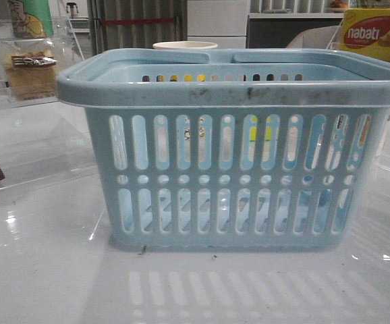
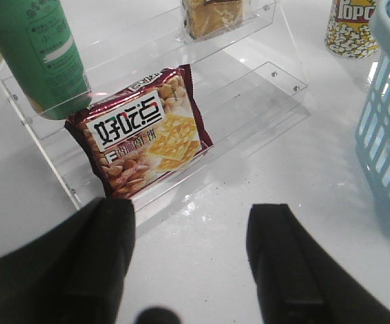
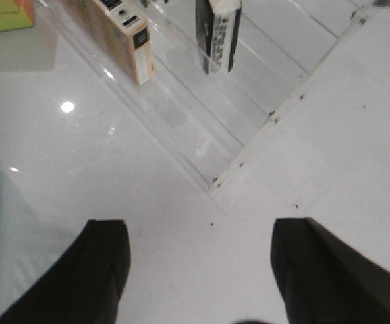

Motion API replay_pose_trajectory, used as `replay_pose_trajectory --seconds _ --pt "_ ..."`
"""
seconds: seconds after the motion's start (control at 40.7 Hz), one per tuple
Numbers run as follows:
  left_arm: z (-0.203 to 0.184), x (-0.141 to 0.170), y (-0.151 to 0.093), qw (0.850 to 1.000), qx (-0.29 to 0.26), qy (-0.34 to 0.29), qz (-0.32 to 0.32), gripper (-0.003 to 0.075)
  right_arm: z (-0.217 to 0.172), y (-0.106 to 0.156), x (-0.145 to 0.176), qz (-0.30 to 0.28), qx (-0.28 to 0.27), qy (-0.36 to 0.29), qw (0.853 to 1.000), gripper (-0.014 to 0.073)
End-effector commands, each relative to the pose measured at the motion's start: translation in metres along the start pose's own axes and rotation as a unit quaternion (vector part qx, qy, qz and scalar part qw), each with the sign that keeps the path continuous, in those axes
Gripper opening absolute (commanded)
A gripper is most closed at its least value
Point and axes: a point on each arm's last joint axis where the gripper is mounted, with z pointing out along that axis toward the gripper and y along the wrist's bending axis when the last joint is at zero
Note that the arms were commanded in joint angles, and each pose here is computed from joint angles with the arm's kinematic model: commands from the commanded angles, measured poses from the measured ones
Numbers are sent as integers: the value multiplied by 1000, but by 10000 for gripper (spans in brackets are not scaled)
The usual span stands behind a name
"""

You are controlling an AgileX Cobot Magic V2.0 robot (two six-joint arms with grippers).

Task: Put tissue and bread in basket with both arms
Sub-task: 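Reach the right gripper to the black tissue pack on the acrylic shelf and grasp it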

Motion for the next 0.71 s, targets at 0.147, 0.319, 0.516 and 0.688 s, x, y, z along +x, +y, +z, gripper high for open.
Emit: replay_pose_trajectory --seconds 0.147,0.319,0.516,0.688 --pt "-4 -16 1 999 -1 -54 -4 444 44 -8 -56 0 11 -33 999 551" --pt "-4 -16 1 999 -1 -54 -4 444 79 -10 -73 0 12 -28 1000 551" --pt "-4 -16 1 999 -1 -54 -4 444 108 -12 -89 -1 13 -53 999 548" --pt "-4 -16 1 999 -1 -54 -4 444 127 -13 -95 -1 15 -82 997 463"
